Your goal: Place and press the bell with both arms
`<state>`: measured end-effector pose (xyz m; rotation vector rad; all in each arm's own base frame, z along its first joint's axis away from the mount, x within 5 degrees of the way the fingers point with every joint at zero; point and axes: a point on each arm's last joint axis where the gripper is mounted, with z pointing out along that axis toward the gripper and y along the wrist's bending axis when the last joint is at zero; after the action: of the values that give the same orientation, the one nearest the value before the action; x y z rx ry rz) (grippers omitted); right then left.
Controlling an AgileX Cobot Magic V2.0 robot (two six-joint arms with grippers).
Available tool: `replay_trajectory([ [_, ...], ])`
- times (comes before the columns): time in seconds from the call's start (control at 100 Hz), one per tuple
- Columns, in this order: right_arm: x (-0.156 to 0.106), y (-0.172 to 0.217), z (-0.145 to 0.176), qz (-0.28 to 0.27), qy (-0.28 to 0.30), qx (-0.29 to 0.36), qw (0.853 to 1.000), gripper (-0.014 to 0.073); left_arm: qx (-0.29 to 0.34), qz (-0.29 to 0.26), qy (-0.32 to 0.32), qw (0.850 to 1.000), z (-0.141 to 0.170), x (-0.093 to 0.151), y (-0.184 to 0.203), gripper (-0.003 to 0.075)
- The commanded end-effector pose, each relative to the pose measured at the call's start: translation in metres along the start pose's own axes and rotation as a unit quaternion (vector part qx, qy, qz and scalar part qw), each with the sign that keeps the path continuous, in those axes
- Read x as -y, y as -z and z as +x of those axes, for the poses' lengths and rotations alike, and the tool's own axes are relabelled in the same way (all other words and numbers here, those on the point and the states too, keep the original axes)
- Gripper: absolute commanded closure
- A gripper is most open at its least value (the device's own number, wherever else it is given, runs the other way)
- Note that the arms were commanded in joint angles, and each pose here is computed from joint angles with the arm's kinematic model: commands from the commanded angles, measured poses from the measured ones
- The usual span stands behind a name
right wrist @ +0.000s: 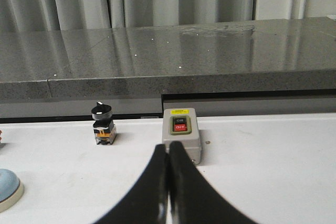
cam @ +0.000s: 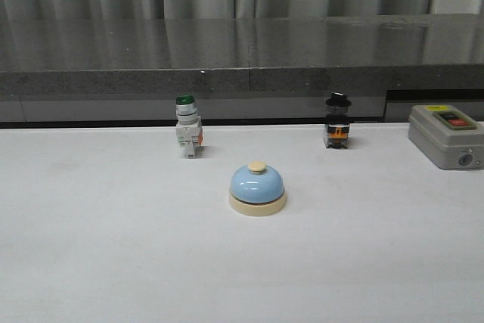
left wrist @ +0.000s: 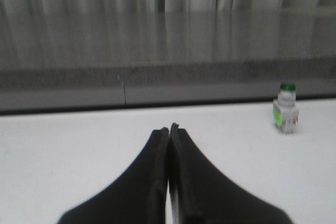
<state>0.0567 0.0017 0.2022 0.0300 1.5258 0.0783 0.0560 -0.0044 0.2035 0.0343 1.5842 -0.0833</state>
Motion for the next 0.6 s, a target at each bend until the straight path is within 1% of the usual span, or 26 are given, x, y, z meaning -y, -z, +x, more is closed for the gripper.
replay_trajectory([
  [0.0,-0.0008,0.0026,-0.0139,-0.002,0.008,0.058,0.998,0.0655,0.069,-0.003,0.005,0.998,-0.0009,-0.0009,0.0011,0.0741],
  [0.03,-0.0008,0.0026,-0.0139,-0.002,0.008,0.058,0.998,0.0655,0.058,-0.003,0.006,0.998,0.0004,-0.0008,0.0010,0.0741],
  [0.59,-0.0008,0.0026,-0.0139,-0.002,0.008,0.058,0.998,0.0655,0.060,-0.003,0.006,0.998,0.0001,-0.0008,0.0010,0.0741],
])
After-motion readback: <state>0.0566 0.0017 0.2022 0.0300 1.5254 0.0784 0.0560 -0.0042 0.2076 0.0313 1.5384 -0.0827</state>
